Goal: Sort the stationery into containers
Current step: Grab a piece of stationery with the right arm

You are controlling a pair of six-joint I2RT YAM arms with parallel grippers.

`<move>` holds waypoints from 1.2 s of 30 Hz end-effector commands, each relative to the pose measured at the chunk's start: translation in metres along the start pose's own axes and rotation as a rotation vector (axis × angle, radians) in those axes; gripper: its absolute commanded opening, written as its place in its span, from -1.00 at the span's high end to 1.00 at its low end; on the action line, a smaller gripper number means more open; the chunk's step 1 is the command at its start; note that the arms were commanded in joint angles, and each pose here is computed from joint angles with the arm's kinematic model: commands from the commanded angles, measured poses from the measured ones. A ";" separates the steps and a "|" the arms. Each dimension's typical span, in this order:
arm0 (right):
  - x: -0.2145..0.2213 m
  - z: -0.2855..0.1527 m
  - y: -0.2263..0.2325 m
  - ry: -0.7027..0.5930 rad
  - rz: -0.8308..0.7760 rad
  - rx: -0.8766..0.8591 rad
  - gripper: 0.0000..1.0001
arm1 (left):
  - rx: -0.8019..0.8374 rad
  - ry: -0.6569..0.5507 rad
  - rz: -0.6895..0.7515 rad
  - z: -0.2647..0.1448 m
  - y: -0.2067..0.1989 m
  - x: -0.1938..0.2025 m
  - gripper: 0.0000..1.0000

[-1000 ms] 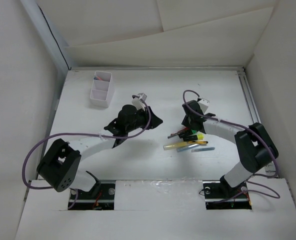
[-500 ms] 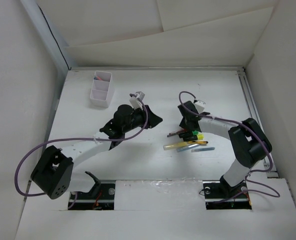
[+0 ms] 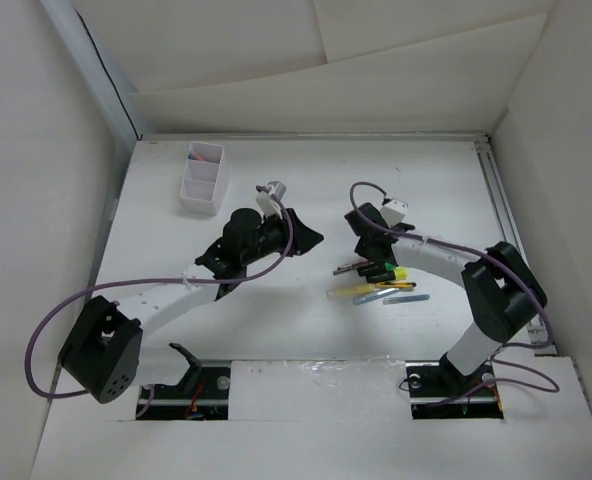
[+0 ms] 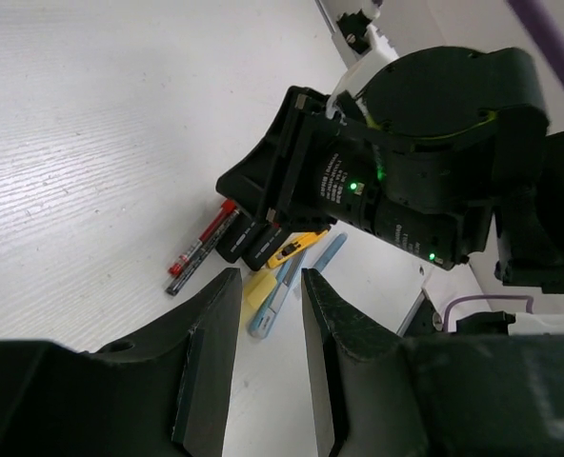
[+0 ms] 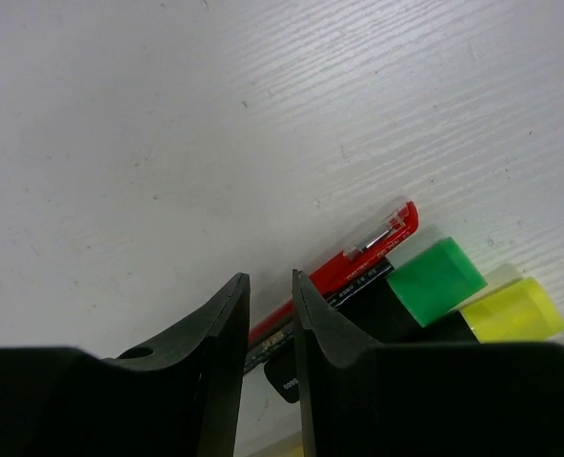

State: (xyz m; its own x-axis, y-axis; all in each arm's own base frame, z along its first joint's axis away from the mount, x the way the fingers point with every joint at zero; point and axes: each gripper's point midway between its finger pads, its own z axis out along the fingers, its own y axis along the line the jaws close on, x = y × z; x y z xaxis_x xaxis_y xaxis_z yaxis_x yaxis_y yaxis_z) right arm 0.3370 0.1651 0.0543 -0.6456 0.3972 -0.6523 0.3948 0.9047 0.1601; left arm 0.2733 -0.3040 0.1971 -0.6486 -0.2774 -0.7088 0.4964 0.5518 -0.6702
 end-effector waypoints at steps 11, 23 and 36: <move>0.020 0.018 0.009 0.067 0.016 0.014 0.39 | 0.069 -0.034 0.011 -0.013 -0.012 -0.010 0.44; -0.003 -0.014 -0.001 -0.072 0.006 0.040 0.39 | 0.081 -0.048 0.017 -0.015 -0.016 -0.014 0.44; 0.029 0.012 0.004 0.018 -0.012 0.053 0.39 | 0.079 -0.064 0.020 -0.018 -0.017 -0.016 0.44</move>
State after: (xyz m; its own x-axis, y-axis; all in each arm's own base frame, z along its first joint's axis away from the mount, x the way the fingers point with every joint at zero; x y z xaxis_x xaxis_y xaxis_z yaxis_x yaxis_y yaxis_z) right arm 0.3279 0.1731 0.0340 -0.6479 0.3859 -0.6567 0.4231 0.8993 0.1111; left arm 0.2664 -0.2963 0.2052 -0.6420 -0.2869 -0.7110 0.5147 0.5260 -0.6770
